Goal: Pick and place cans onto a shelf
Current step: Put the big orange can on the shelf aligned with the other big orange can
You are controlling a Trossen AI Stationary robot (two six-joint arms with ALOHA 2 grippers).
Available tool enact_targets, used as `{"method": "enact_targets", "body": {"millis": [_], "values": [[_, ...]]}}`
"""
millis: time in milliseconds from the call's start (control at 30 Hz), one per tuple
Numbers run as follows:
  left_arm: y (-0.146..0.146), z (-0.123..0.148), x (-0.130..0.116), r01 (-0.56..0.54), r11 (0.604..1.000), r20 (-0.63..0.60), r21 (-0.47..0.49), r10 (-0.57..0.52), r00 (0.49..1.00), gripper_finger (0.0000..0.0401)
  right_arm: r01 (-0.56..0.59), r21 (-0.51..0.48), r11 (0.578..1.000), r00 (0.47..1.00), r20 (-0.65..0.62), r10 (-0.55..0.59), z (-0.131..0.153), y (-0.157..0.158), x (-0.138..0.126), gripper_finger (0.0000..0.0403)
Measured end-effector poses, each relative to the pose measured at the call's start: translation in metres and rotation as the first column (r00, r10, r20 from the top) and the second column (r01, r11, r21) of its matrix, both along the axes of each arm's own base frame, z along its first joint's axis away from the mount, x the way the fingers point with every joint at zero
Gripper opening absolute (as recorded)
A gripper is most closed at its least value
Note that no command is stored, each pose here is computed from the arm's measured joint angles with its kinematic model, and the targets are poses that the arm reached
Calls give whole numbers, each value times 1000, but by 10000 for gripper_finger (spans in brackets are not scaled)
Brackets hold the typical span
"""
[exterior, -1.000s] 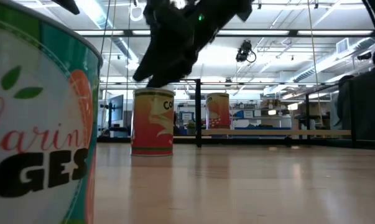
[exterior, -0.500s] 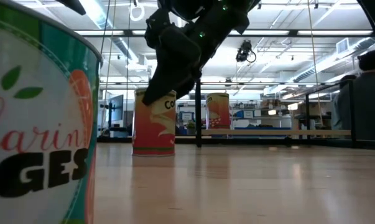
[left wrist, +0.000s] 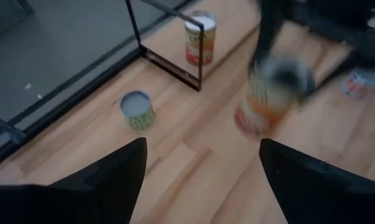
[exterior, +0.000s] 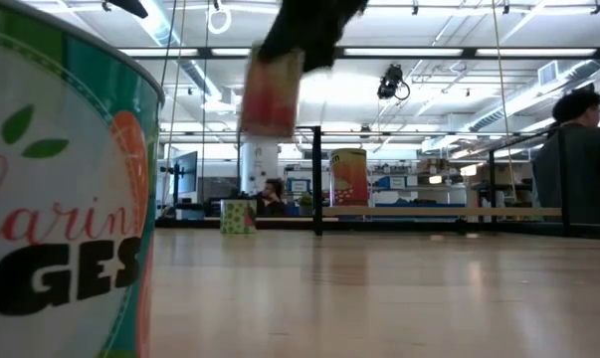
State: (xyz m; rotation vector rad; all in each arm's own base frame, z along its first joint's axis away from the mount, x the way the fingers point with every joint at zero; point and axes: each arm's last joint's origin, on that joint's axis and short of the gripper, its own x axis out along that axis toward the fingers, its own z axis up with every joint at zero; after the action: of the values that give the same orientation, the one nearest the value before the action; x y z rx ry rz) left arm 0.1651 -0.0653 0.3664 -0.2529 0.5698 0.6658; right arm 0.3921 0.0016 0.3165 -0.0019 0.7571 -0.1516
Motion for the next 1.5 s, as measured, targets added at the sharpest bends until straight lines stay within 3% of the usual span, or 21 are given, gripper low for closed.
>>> {"method": "enact_targets", "body": {"millis": [133, 267, 433, 567, 700, 867, 1067, 1400, 1500], "values": [[1, 2, 1, -50, 998, 62, 31, 48, 997, 318, 229, -90, 969, 971, 86, -221, 56, -43, -51, 316], [4, 5, 5, -91, 995, 111, 38, 86, 990, 318, 481, -69, 874, 871, 149, -467, 87, -93, -101, 316], [10, 6, 8, -133, 991, 127, 34, 127, 984, 318, 654, -52, 754, 753, 129, -645, 85, -152, -127, 316], [15, 7, 12, -168, 986, 149, 19, 163, 975, 318, 679, 15, 734, 732, 67, -678, 59, -191, -117, 316], [18, 8, 13, -187, 982, 161, 11, 182, 970, 318, 665, 61, 744, 746, -6, -666, 24, -217, -95, 316], [18, 7, 14, -177, 984, 156, -2, 175, 972, 318, 611, 91, 786, 791, -107, -602, -15, -234, -76, 316], [14, 6, 14, -133, 988, 135, -77, 143, 980, 318, 574, 126, 809, 818, -113, -563, -30, -254, -76, 316], [14, 6, 13, -142, 988, 143, -59, 149, 978, 318, 417, 112, 902, 908, -106, -406, -37, -265, -84, 318], [14, 6, 13, -147, 988, 145, -56, 153, 977, 318, 381, 74, 922, 922, -110, -372, -44, -264, -81, 345]]}}
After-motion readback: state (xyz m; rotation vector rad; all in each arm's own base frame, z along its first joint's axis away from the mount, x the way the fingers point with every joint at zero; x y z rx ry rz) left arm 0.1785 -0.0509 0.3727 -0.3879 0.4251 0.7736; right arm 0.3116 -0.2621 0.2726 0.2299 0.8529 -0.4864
